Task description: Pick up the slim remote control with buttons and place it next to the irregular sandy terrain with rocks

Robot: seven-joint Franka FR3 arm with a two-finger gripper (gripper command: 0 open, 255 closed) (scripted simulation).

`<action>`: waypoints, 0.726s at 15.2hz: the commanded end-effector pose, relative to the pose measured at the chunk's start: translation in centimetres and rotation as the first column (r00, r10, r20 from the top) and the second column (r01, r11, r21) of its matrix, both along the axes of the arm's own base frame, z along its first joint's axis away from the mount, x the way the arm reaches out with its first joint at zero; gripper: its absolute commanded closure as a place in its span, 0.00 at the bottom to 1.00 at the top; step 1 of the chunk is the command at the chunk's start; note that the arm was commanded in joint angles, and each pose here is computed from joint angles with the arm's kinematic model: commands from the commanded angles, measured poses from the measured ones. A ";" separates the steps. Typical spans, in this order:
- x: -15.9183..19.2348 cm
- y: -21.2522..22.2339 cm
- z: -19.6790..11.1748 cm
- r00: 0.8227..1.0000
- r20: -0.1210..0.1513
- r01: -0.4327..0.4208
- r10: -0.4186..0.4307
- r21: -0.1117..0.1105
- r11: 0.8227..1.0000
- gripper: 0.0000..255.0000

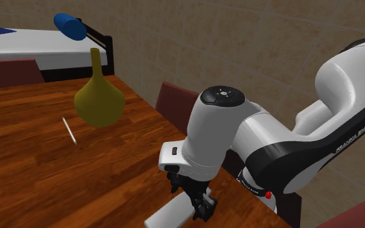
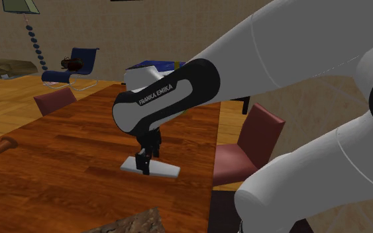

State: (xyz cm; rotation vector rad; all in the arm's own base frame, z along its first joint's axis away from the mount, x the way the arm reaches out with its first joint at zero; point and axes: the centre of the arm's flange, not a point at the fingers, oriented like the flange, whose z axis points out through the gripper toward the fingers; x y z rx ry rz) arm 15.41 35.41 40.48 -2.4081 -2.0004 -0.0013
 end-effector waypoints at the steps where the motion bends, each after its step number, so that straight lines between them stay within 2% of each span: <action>1: 0.0 0.0 0.0 1.000 0.000 0.000 0.000 0.000 1.000 0.00; 4: 0.0 0.0 0.0 1.000 0.000 0.000 0.000 0.000 1.000 0.00; 8: 0.0 0.0 5.0 1.000 0.000 0.000 0.000 0.000 1.000 0.00; 11: 0.0 0.0 5.0 1.000 0.000 0.000 0.000 0.000 1.000 0.00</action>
